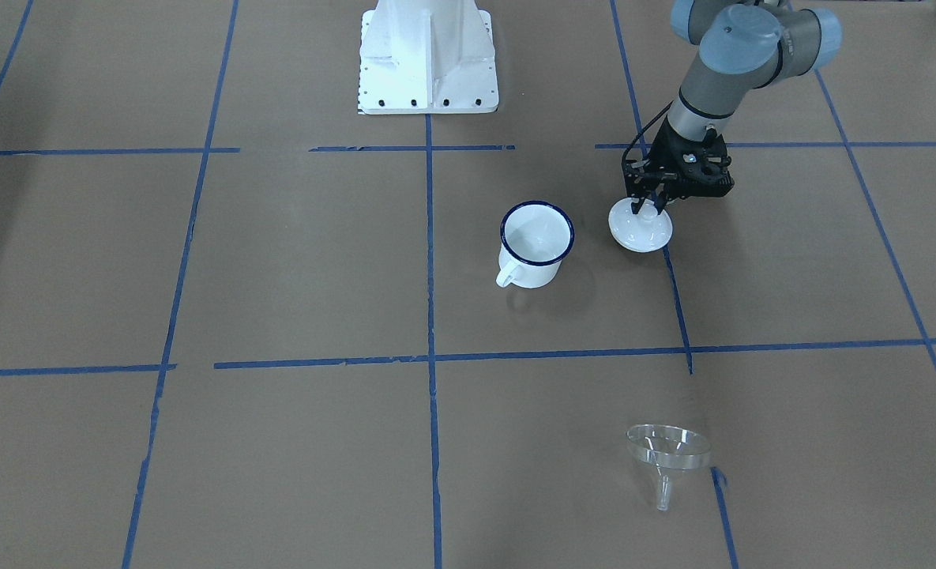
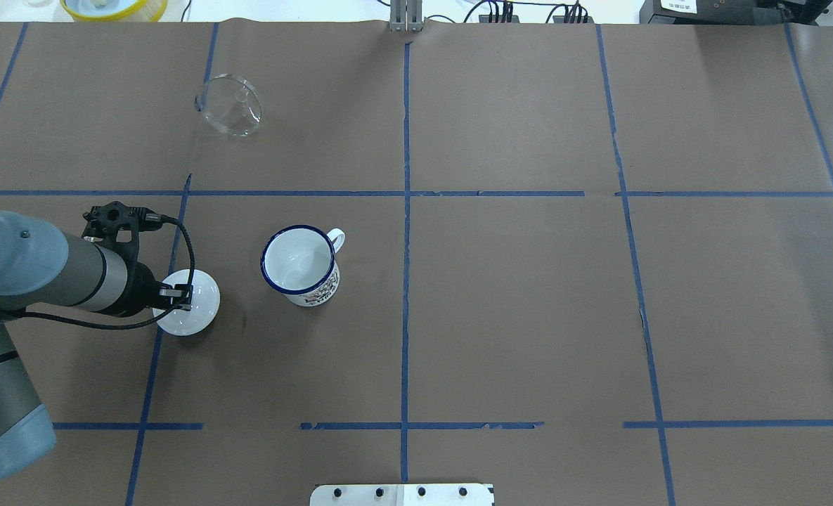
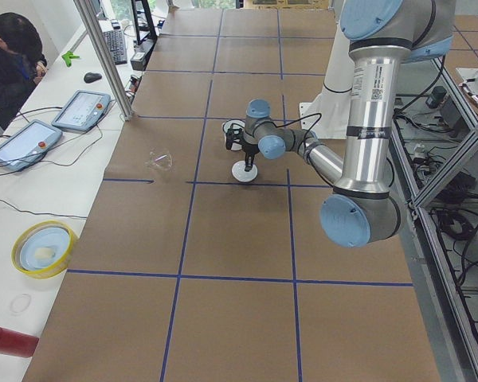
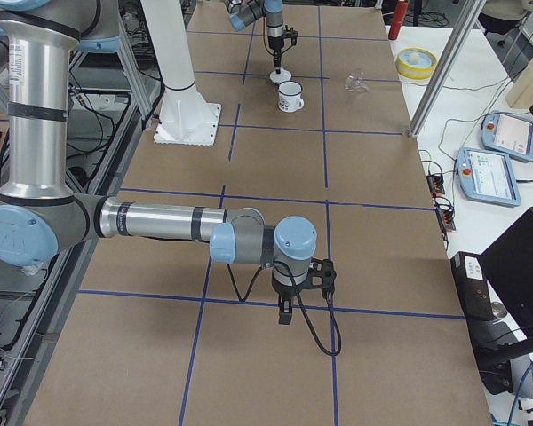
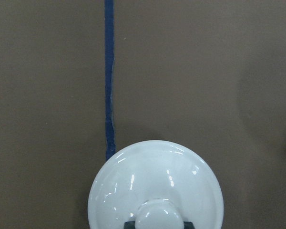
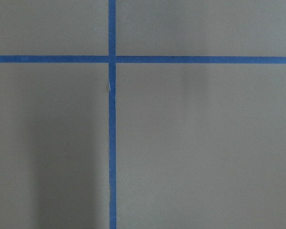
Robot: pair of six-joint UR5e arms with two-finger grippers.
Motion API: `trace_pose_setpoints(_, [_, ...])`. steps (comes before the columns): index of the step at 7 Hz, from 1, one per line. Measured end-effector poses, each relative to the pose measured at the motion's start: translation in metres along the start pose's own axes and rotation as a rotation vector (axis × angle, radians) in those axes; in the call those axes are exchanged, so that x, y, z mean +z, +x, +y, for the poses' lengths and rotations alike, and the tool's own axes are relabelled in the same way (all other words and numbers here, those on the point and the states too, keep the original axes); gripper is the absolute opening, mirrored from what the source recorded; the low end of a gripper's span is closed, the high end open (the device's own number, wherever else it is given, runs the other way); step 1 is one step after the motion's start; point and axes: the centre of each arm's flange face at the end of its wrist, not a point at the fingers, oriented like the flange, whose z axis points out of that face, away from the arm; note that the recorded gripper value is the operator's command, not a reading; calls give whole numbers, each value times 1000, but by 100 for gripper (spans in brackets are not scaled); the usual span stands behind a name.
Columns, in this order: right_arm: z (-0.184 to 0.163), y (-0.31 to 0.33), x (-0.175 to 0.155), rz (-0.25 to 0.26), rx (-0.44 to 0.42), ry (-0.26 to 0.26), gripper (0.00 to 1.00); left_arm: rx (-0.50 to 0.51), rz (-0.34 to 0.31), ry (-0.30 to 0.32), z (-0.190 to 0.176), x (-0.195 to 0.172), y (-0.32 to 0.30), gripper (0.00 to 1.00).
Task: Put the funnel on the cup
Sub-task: 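Set the funnel down on the table beside the mug and release it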
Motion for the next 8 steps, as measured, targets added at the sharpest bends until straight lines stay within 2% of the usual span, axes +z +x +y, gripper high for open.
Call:
trace_pose_setpoints(1, [0, 0, 0, 0, 0, 0, 100, 3, -1, -5, 1, 3, 2, 10])
trace_pose_setpoints(2, [0, 0, 0, 0, 0, 0, 100, 4, -2, -8, 1, 5, 4, 40])
trace_pose_setpoints(3, [0, 0, 0, 0, 0, 0, 100, 2, -4, -9, 1, 8, 4, 76])
trace_pose_setpoints(4, [0, 0, 0, 0, 0, 0, 100, 1, -6, -10, -1, 11, 6, 100])
trace_pose_setpoints(6, [0, 0, 0, 0, 0, 0, 100, -1, 3, -3, -4, 9, 10, 100])
trace_pose_setpoints(7, [0, 0, 0, 0, 0, 0, 100, -2, 21, 14, -7, -5, 13, 100])
trace_pose_setpoints(8, [0, 0, 0, 0, 0, 0, 100, -32, 48, 60, -22, -31, 10, 100])
